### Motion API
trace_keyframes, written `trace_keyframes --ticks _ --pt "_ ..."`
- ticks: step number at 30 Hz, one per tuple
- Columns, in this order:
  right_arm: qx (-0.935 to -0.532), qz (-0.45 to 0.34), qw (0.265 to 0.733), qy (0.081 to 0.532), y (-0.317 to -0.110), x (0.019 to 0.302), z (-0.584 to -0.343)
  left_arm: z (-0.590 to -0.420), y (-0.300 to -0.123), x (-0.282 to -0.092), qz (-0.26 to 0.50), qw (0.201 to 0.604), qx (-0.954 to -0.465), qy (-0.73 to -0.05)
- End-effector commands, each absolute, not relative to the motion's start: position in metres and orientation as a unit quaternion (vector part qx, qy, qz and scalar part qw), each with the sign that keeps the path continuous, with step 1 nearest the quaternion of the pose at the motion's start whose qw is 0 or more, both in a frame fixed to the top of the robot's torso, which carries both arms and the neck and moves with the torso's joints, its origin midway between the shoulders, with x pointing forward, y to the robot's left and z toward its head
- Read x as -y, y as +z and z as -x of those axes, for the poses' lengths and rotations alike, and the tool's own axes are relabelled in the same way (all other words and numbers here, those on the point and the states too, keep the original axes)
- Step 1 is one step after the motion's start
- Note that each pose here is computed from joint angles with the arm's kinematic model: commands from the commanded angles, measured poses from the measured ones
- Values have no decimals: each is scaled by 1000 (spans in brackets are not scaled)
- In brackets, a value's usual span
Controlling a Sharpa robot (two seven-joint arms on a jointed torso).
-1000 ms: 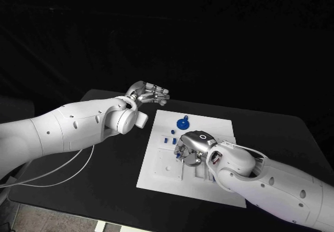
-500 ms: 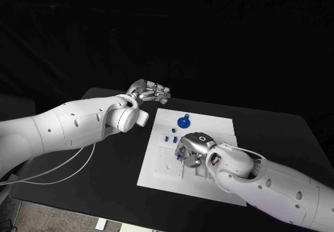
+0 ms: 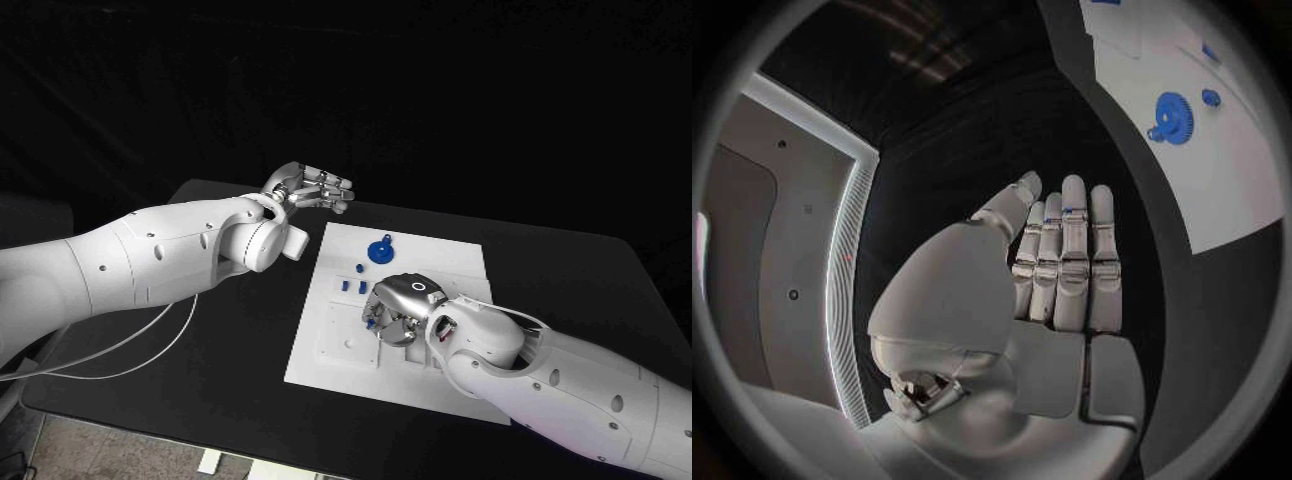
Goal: Assemble the parts on the task board
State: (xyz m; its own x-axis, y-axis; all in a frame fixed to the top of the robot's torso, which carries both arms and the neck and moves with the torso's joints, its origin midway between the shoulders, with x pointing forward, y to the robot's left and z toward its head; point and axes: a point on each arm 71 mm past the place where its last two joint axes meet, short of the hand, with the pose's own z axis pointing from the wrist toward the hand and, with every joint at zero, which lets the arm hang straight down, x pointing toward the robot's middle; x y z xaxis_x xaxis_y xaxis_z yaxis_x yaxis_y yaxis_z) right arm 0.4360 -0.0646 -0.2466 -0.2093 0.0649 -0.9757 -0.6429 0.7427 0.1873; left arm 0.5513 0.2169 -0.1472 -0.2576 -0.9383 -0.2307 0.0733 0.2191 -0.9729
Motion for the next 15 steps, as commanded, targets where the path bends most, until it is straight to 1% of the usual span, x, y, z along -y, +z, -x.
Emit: trace_keyframes --ticks 1,15 --pt "-725 214 590 286 -250 65 -436 -551 -145 -214 355 489 -604 -520" --pt "-730 216 588 274 -258 64 -437 -551 -145 -212 354 486 -605 -522"
